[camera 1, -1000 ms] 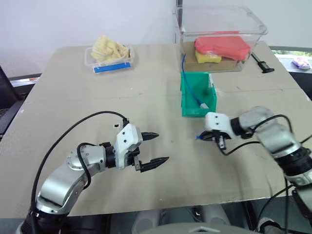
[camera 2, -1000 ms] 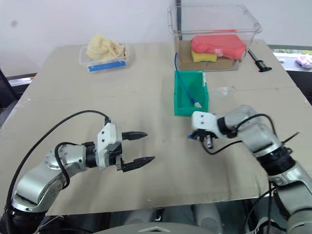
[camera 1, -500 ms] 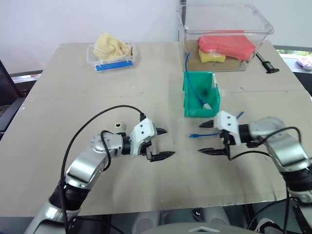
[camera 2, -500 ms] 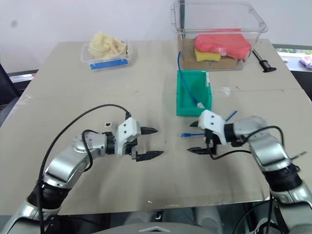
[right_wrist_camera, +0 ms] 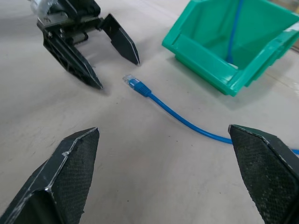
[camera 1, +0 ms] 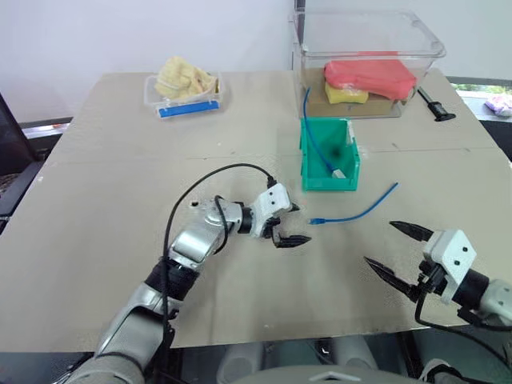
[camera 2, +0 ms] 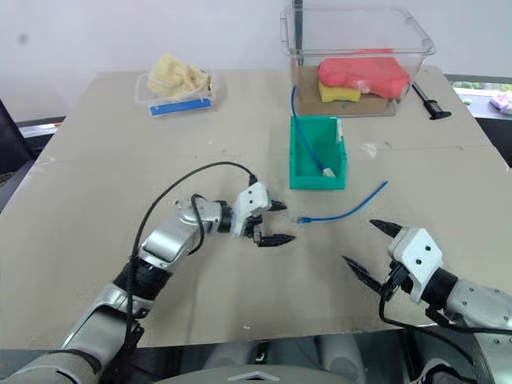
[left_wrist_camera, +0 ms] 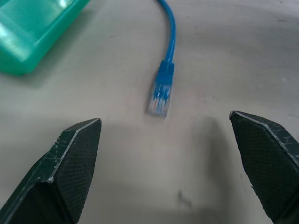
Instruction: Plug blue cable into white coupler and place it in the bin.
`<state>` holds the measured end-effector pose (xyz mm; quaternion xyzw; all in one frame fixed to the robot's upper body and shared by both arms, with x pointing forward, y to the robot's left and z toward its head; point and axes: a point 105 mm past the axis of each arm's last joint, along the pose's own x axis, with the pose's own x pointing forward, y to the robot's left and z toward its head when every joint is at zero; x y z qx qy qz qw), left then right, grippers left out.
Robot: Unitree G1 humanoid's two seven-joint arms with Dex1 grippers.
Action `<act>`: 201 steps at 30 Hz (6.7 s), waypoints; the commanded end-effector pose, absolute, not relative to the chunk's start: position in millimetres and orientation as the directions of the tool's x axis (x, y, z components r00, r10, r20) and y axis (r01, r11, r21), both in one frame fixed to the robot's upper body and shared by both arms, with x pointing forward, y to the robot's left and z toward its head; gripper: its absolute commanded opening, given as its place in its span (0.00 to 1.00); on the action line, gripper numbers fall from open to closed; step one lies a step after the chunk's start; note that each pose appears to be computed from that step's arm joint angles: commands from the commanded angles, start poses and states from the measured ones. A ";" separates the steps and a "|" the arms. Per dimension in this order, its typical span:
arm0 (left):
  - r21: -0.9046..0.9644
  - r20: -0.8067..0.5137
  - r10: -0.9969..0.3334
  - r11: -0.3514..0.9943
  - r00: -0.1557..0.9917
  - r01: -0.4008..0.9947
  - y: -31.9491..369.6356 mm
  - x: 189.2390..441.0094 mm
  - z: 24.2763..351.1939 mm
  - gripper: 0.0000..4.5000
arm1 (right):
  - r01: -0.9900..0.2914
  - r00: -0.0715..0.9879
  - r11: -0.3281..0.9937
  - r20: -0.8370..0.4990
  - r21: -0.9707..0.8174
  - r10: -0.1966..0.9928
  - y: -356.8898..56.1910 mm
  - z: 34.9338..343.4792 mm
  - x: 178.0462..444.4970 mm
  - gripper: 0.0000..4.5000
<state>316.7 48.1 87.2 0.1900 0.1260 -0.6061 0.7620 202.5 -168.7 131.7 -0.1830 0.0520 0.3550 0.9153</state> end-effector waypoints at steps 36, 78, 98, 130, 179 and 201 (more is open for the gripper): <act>0.707 0.070 -0.974 0.201 0.215 0.678 46.3 305.4 172.6 0.00 | -0.546 0.772 0.543 0.133 0.638 0.621 -93.3 184.8 268.3 0.80; 0.222 -0.475 -0.679 0.523 0.560 0.823 288.1 314.0 146.0 0.80 | -0.580 0.723 0.530 0.091 0.618 0.685 -97.8 180.7 279.8 0.00; 0.226 -0.575 -0.706 0.349 0.414 0.909 271.5 321.5 115.1 0.09 | -0.559 0.755 0.584 0.071 0.589 0.652 -107.5 178.8 273.3 0.00; 0.296 -0.660 -0.735 -0.062 0.158 0.953 46.3 329.1 92.6 0.09 | -0.926 0.370 0.318 -0.314 -0.204 0.875 -64.9 165.1 289.2 0.00; 0.312 -0.647 -0.744 -0.059 0.166 0.948 35.8 328.9 93.7 0.09 | -0.987 0.099 -0.015 -0.669 -0.163 0.736 -63.1 127.6 311.5 0.00; 0.232 -0.557 -0.799 0.113 0.227 0.966 49.2 326.6 106.2 0.09 | -0.882 0.372 0.303 -0.139 -0.362 0.918 -81.1 207.1 311.2 0.73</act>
